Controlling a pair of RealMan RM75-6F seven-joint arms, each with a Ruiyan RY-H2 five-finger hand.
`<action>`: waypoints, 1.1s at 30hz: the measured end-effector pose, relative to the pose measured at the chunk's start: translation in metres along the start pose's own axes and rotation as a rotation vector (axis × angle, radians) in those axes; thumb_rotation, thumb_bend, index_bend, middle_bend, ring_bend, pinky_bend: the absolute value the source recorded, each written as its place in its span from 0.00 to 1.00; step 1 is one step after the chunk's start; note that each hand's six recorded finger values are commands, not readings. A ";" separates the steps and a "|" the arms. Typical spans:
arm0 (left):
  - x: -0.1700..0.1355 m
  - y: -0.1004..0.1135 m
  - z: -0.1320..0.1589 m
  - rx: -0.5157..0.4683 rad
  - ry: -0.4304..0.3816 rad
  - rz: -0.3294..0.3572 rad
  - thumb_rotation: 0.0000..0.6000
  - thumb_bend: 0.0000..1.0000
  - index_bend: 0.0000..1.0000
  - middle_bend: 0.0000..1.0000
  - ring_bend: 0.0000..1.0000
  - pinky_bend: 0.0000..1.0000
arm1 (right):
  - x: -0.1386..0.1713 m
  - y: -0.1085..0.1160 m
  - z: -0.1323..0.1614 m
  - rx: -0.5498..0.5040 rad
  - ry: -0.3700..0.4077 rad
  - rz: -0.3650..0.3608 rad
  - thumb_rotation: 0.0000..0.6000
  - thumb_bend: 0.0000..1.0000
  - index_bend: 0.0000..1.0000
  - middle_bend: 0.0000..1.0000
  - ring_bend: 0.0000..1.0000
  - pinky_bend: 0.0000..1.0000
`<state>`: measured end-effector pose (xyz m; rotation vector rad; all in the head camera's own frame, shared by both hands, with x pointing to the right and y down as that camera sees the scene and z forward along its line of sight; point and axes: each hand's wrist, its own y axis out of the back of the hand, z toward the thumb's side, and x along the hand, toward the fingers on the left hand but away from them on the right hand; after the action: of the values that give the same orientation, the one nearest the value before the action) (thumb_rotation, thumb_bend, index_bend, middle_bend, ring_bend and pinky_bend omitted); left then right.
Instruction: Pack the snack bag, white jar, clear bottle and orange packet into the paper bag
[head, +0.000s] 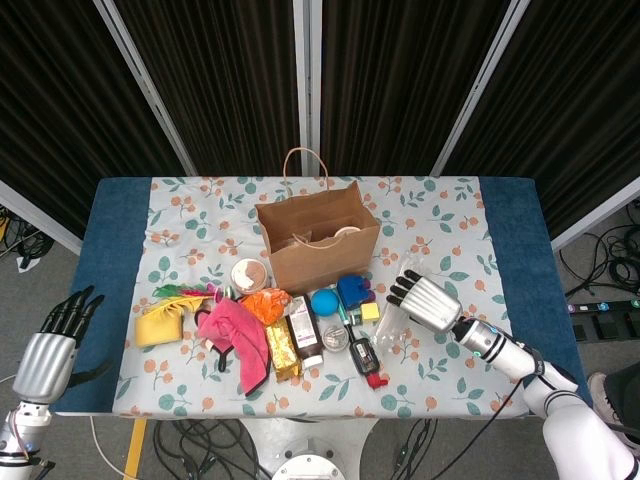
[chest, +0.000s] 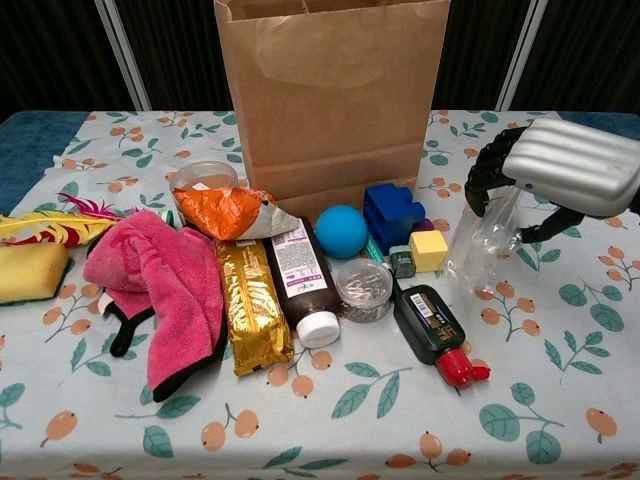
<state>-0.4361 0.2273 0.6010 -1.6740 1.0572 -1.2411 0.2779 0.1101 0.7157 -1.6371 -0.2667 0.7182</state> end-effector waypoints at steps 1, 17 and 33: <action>0.000 0.000 0.001 -0.002 -0.002 0.001 1.00 0.00 0.09 0.10 0.07 0.15 | 0.001 0.004 -0.001 -0.002 0.000 -0.015 1.00 0.24 0.54 0.54 0.38 0.39; 0.006 0.003 0.015 -0.045 -0.040 0.006 1.00 0.00 0.09 0.10 0.07 0.15 | 0.006 0.152 -0.010 -0.015 -0.033 -0.351 1.00 0.26 0.55 0.55 0.38 0.39; 0.006 0.013 0.008 -0.054 -0.024 0.036 1.00 0.00 0.09 0.10 0.07 0.15 | -0.057 0.298 -0.021 -0.279 -0.257 -0.595 1.00 0.27 0.55 0.55 0.39 0.39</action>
<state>-0.4293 0.2184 0.5891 -1.6993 1.1103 -1.1764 0.1806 -0.0003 0.4501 -1.6010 -1.0292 0.4392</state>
